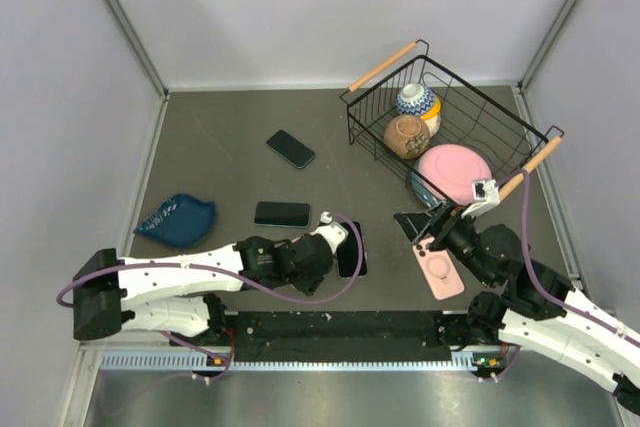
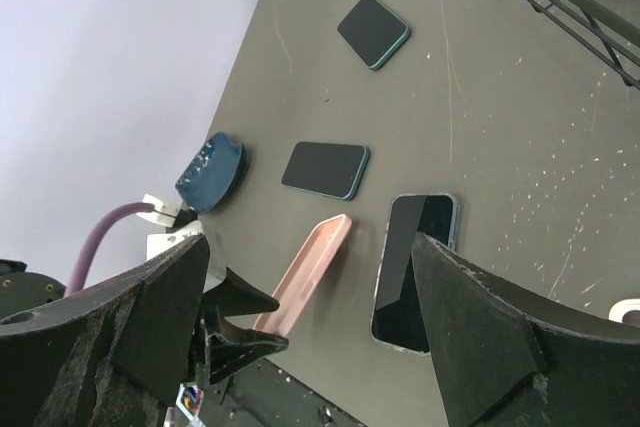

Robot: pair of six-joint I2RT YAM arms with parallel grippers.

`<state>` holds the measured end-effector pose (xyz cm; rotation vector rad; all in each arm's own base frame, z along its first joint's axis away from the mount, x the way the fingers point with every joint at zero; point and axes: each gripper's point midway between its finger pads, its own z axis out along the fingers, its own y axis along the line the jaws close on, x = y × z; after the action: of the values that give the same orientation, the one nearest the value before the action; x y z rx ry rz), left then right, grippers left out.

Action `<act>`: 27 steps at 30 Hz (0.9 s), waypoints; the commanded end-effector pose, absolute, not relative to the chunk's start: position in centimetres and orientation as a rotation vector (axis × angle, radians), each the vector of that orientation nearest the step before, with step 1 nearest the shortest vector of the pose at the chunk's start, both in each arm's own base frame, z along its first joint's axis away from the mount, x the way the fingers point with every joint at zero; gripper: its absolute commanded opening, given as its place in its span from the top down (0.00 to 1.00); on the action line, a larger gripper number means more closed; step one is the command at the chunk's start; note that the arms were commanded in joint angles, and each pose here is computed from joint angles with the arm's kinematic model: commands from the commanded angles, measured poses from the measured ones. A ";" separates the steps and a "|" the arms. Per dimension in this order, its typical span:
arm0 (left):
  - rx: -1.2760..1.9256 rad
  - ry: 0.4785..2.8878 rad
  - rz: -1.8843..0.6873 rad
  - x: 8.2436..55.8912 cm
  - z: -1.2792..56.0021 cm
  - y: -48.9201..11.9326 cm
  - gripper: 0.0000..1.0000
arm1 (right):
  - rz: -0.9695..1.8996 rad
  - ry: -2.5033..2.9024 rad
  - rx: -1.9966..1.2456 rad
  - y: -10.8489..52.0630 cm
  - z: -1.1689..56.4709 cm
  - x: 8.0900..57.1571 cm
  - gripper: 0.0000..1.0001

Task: Put the phone into the phone case

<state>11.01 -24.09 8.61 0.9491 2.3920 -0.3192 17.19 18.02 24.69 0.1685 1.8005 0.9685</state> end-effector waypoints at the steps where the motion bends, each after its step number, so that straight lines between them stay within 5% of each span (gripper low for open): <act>1: 0.814 2.376 -0.408 11.2 9.2 -24.9 0.49 | 0.978 1.766 0.194 17.7 25.5 17.4 0.17; 13: 0.377 2.365 -0.299 15.8 11.5 -22.9 0.14 | 0.989 1.775 0.187 17.9 25.4 17.2 0.16; 22: -0.143 2.295 -0.305 24.9 14.8 -15.5 0.08 | 1.008 1.775 0.157 18.2 25.6 16.9 0.16; 27: -0.034 2.292 -0.219 28.6 16.1 -13.6 0.08 | 1.006 1.779 0.146 18.3 25.5 16.8 0.16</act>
<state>25.22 -13.04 13.05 -0.1682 2.3549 -0.1944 17.01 18.16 24.73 0.1601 1.8029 0.9809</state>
